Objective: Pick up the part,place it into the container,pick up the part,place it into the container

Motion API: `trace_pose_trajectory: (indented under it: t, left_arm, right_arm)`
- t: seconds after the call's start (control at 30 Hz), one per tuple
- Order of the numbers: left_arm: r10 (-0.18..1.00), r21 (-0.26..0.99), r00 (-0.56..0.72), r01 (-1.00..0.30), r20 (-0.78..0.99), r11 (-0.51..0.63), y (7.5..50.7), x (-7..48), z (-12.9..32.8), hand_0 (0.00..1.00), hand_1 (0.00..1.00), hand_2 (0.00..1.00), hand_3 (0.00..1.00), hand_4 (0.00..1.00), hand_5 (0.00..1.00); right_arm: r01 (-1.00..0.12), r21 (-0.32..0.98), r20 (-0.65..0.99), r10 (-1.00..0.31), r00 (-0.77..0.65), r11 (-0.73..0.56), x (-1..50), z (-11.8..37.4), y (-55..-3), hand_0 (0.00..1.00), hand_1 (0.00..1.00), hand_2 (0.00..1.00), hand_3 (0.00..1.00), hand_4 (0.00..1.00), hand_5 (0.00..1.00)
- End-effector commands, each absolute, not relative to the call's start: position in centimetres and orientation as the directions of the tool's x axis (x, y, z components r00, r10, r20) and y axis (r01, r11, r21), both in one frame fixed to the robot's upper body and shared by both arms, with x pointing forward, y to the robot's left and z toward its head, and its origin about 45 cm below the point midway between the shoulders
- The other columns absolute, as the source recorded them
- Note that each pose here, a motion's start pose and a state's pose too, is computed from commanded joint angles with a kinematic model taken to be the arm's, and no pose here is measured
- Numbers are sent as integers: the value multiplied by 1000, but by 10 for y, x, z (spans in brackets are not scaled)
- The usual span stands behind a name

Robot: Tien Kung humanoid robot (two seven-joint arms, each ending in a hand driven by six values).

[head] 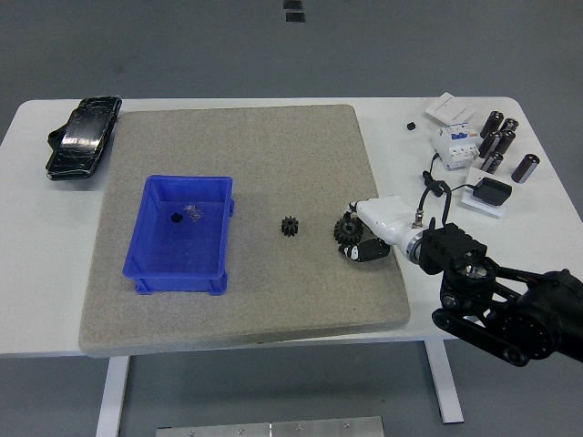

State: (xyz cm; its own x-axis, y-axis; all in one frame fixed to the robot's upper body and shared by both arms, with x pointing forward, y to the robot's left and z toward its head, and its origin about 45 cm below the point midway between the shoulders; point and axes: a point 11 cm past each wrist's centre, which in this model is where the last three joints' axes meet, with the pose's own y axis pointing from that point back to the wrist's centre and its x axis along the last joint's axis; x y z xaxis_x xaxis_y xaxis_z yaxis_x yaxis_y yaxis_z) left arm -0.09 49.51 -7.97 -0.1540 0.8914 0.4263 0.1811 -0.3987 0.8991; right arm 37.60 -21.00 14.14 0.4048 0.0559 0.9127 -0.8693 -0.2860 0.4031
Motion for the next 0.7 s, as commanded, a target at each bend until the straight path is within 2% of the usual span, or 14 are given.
trace_pose_trajectory:
  t: [0.23, 0.27, 0.43, 0.47, 0.63, 0.7]
  left_arm:
    - [891, 899, -155, 179, 426, -399, 495, -1, -80, 681, 662, 630, 583, 708, 289]
    - [891, 899, -156, 179, 427, -399, 495, -1, -80, 681, 661, 631, 583, 708, 290]
    - [891, 900, -157, 178, 426, -399, 495, 0, -80, 681, 661, 631, 583, 708, 290]
    - [891, 900, -157, 178, 426, -399, 495, 0, -80, 681, 661, 631, 584, 708, 291]
    - [890, 899, -157, 177, 427, -400, 495, 0, -80, 681, 661, 631, 584, 708, 291]
    - [890, 899, -157, 177, 427, -400, 495, 0, -80, 681, 661, 630, 584, 708, 291]
  right_arm:
    - [-868, 407, 910, 48, 411, -284, 376, 140, -211, 291, 458, 490, 659, 644, 375]
    - [-868, 407, 910, 45, 412, -284, 376, 140, -211, 281, 458, 466, 653, 568, 255]
    - [-870, 404, 911, 36, 411, -284, 376, 139, -211, 281, 458, 466, 653, 568, 255]
    - [-871, 402, 912, 34, 409, -283, 376, 139, -211, 279, 462, 444, 630, 565, 192]
    - [-875, 394, 915, 26, 403, -283, 377, 139, -211, 279, 462, 444, 630, 565, 192]
    - [-876, 390, 916, 22, 400, -284, 377, 139, -211, 278, 461, 434, 593, 562, 160]
